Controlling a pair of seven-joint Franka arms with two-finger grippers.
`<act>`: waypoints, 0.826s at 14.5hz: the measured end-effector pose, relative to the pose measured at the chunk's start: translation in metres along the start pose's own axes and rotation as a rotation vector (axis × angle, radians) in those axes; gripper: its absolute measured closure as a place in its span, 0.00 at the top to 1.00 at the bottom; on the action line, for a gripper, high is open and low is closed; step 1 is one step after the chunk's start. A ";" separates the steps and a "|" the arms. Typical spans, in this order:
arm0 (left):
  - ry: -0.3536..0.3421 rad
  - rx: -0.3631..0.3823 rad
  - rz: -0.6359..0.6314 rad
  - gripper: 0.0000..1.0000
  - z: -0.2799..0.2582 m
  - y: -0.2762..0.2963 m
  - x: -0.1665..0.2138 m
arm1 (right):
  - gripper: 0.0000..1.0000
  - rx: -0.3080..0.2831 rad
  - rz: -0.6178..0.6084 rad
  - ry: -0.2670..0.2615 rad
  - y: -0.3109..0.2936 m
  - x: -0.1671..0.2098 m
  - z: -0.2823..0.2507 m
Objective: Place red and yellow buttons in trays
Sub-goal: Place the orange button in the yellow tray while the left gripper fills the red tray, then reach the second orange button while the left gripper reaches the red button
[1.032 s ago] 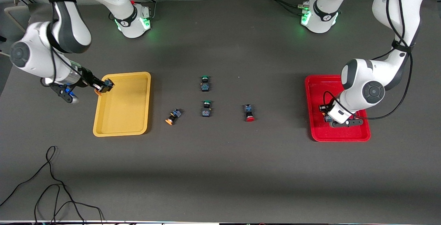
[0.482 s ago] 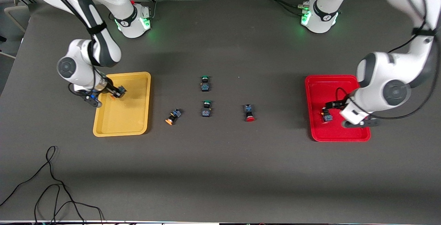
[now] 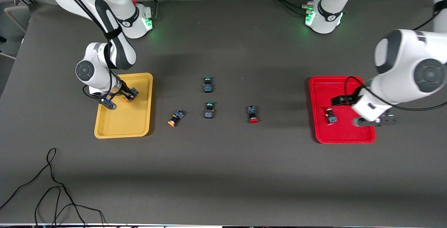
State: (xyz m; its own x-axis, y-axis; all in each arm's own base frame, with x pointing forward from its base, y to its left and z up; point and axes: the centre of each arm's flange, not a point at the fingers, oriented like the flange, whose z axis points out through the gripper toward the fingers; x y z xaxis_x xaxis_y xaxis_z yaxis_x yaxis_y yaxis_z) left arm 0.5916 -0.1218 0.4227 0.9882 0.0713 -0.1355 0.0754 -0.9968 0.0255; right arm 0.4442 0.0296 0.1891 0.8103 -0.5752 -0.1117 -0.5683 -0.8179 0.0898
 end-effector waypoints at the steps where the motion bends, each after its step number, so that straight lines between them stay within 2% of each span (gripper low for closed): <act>1: 0.024 -0.007 -0.012 1.00 0.004 0.033 -0.003 | 0.45 0.001 -0.002 0.000 0.001 0.001 0.000; 2: 0.047 -0.015 -0.030 1.00 0.009 0.069 -0.008 | 0.52 0.002 -0.004 0.002 0.002 0.002 -0.001; 4: 0.079 -0.030 -0.057 1.00 0.023 0.145 -0.025 | 0.73 0.007 -0.006 0.005 0.001 0.003 -0.003; 7: 0.086 -0.011 -0.071 1.00 0.063 0.236 -0.041 | 1.00 0.046 -0.012 -0.001 -0.008 0.005 -0.026; 9: 0.106 0.008 -0.098 1.00 0.109 0.273 -0.035 | 1.00 0.101 -0.024 -0.009 -0.021 0.010 -0.065; 12: 0.113 -0.002 -0.124 1.00 0.185 0.284 -0.014 | 1.00 0.174 -0.034 -0.006 -0.041 0.022 -0.130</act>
State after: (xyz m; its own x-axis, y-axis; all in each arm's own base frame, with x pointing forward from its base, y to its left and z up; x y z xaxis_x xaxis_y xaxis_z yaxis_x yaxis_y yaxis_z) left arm 0.5747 -0.4120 0.2485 0.9799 0.1976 -0.0259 0.1981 -0.9800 0.0171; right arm 0.5041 0.0513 0.3113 0.8290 -0.5467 -0.1175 -0.5570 -0.8260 -0.0863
